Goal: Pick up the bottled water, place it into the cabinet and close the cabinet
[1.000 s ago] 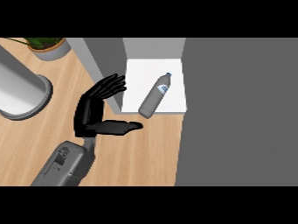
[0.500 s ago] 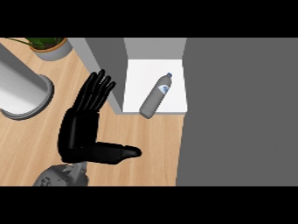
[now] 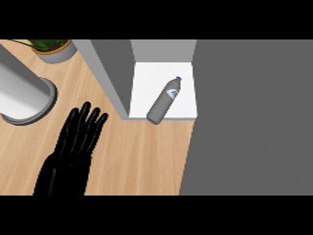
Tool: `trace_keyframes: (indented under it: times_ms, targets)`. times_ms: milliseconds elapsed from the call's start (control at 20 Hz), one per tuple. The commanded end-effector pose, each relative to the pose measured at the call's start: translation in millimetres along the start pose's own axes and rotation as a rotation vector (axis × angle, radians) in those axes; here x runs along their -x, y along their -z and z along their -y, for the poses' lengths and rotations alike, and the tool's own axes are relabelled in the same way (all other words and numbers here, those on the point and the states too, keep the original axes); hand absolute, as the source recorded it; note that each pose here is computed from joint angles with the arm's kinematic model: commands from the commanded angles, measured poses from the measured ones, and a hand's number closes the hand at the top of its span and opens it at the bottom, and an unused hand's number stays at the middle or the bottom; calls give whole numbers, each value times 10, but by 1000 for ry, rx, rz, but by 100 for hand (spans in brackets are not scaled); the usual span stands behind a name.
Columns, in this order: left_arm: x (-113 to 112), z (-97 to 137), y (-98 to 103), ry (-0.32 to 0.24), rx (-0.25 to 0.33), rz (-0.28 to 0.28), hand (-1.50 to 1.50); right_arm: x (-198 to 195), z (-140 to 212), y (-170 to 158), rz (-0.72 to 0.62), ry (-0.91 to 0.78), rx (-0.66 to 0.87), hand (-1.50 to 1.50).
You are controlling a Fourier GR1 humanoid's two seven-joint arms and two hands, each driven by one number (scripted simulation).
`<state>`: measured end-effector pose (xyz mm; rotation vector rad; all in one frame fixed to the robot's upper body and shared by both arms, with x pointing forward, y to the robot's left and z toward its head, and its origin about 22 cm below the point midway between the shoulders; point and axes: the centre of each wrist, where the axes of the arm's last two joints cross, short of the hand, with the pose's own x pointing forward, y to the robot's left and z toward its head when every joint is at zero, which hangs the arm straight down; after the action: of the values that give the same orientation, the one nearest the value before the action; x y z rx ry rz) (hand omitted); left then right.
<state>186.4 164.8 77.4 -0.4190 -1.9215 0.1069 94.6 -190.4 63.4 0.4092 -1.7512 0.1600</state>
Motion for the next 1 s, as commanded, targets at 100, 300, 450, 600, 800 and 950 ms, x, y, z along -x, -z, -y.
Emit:
trace_keyframes:
  times_ms: [100, 300, 450, 600, 800, 950]
  targets:
    - [-173, -31, -262, -13, -44, 31, -150, 34, 12, -27, -96, -60, -230, 150]
    - [-284, -275, -490, 16, -69, 34, -150, -217, -168, -36, -90, -62, -351, 150]
    - [-473, -376, -722, 23, -84, 62, -150, -115, -395, -19, -65, -64, -359, 150]
    - [-709, -496, -750, 20, -80, 65, -150, -311, -492, 25, -27, -83, -376, 150]
    - [-758, -626, -886, 4, -96, 72, -150, -158, -656, 214, -37, -104, -413, 150]
    - [-781, -681, -978, 0, -95, 50, -150, -264, -774, 266, -35, -107, -429, 150]
